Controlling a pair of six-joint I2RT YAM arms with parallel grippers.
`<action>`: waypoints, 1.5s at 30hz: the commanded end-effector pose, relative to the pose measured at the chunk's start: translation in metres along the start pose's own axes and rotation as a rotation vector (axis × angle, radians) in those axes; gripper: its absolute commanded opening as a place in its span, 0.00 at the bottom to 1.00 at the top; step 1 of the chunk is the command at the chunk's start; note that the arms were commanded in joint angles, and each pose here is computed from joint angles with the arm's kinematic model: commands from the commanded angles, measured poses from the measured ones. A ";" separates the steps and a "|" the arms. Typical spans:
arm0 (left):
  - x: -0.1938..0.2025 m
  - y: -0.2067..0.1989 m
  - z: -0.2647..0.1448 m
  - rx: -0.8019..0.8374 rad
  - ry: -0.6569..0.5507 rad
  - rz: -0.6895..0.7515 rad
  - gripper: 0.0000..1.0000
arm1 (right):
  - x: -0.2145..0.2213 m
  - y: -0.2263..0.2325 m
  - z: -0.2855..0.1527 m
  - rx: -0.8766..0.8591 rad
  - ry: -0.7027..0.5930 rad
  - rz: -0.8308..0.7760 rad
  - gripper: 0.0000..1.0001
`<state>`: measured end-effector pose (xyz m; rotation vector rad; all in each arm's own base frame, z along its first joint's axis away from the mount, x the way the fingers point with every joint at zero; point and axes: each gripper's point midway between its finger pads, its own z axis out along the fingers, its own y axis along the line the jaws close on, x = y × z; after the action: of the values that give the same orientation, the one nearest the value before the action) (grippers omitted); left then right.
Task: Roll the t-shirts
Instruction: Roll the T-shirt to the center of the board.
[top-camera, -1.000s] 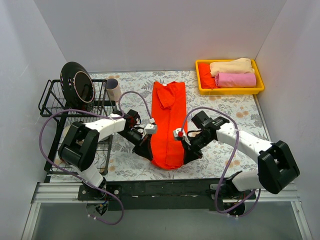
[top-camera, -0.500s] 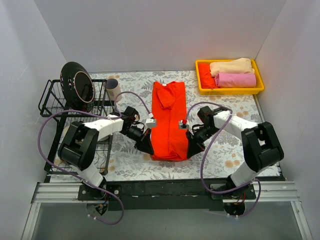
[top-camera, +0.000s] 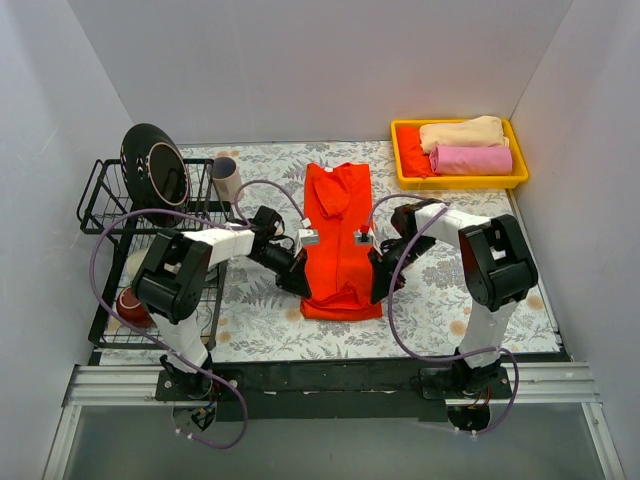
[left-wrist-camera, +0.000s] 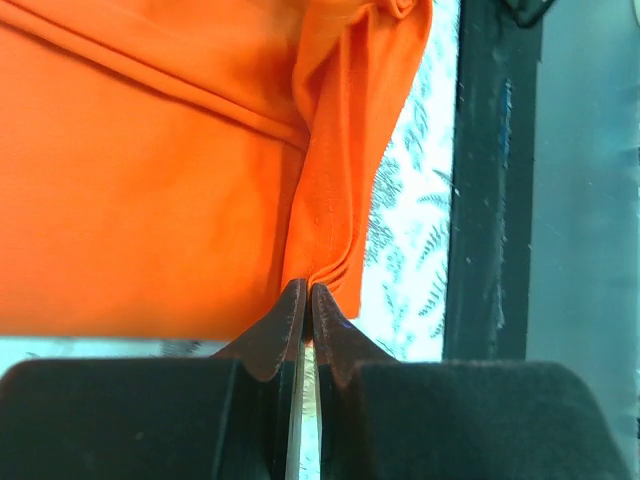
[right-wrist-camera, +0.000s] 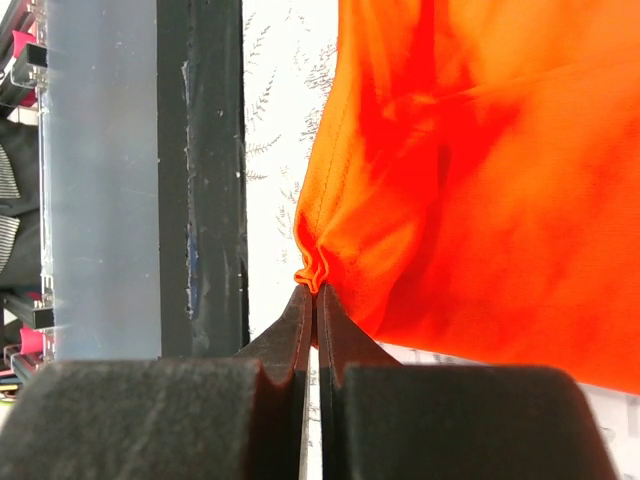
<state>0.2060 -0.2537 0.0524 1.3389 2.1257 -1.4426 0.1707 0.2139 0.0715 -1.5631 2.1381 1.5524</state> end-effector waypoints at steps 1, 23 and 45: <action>-0.029 0.015 -0.005 -0.046 -0.051 0.048 0.00 | -0.011 0.001 -0.009 -0.036 -0.025 -0.004 0.01; -0.056 0.020 -0.024 -0.204 -0.123 -0.064 0.04 | -0.028 -0.026 -0.018 -0.060 -0.099 -0.007 0.01; -0.101 -0.008 -0.062 -0.361 -0.164 0.313 0.42 | -0.079 -0.033 -0.098 0.586 -0.167 -0.480 0.98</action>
<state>0.2858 -0.2553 0.1189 1.1392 2.0838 -1.0048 0.2724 0.2027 0.1228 -1.4930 1.8878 1.1655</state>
